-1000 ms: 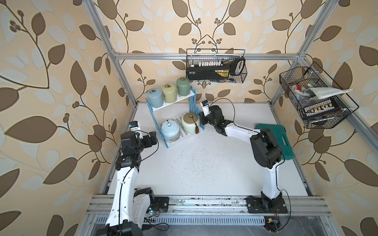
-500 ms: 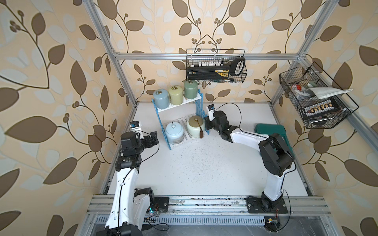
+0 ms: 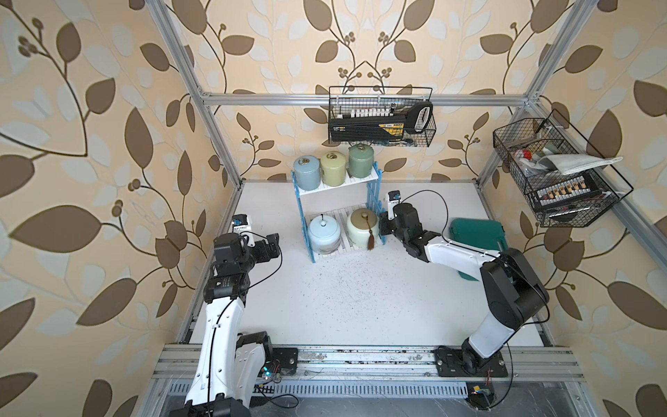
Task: Remove the tea canisters from the shelf
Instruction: Move the shelf to the center of the board.
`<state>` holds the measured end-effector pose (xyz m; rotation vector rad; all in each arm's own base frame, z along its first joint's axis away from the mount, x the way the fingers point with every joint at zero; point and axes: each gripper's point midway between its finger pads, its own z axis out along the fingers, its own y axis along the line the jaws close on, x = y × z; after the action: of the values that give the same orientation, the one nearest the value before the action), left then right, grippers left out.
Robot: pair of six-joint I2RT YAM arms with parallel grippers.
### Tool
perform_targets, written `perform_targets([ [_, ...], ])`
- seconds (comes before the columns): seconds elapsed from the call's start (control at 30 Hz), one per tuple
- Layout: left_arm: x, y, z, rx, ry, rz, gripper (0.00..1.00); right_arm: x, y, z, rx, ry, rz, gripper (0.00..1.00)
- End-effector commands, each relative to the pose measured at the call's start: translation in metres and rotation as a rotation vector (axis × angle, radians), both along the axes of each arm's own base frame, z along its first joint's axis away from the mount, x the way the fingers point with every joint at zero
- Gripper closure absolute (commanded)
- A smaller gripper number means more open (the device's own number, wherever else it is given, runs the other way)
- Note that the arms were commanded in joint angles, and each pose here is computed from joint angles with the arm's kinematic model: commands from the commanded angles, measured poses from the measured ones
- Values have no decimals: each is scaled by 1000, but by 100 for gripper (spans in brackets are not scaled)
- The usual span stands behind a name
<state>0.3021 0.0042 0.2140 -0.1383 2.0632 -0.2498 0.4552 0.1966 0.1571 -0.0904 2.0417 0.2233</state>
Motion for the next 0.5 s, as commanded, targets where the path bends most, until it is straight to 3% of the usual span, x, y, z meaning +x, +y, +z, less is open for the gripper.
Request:
perform_targets([
  [0.0, 2, -7, 16, 16, -59, -43, 1, 3, -70, 17, 6, -65, -310, 100],
  [0.47, 2, -13, 15, 0, -52, -61, 1, -17, -103, 25, -2, -93, -471, 100],
])
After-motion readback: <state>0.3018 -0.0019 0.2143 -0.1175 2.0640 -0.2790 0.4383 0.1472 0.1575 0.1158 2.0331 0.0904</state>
